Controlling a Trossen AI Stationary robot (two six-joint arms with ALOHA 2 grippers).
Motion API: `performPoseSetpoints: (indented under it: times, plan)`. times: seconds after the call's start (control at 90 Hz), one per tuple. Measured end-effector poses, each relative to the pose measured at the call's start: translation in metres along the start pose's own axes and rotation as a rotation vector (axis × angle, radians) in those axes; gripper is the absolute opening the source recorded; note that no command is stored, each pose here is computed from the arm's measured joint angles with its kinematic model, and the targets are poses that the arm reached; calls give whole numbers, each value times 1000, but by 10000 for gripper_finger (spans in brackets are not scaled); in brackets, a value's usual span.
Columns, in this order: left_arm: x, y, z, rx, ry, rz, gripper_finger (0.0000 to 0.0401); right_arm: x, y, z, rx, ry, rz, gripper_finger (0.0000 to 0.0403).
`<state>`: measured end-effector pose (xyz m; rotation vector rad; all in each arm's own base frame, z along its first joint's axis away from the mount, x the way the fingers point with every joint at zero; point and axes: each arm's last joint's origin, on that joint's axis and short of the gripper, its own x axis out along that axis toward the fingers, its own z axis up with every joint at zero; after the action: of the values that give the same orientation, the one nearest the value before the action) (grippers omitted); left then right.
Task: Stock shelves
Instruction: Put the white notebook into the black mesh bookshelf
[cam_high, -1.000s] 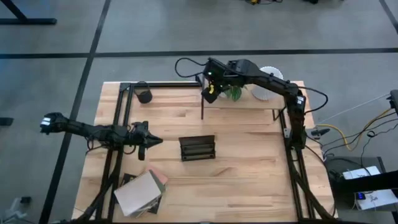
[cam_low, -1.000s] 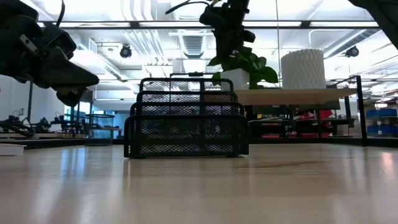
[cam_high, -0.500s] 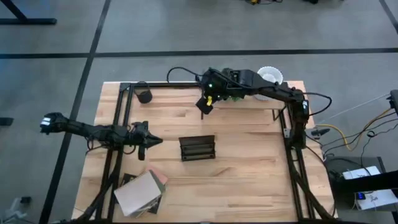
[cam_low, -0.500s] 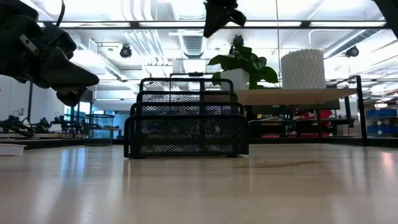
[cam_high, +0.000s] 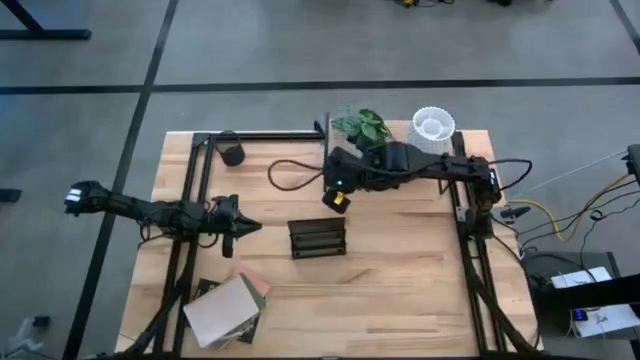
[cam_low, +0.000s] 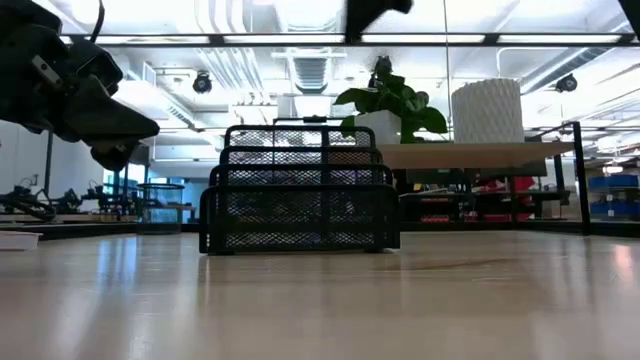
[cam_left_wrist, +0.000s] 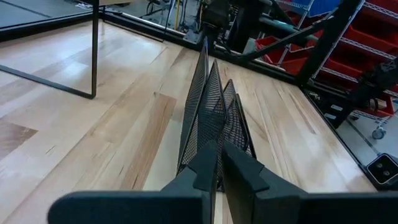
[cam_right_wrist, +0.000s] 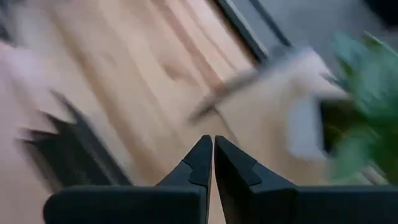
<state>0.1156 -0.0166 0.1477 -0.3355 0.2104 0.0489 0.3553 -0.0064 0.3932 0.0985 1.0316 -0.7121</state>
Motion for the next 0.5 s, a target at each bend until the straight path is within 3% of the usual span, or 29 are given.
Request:
performPoseSetpoints:
  times: [0.089,0.5]
  plan:
    - [0,0,0,0,0,0,7,-1,0,-8,28,20,-93,0]
    - [0,0,0,-1,-4,-2,6,9,-3,-34,-8,88,-140,0]
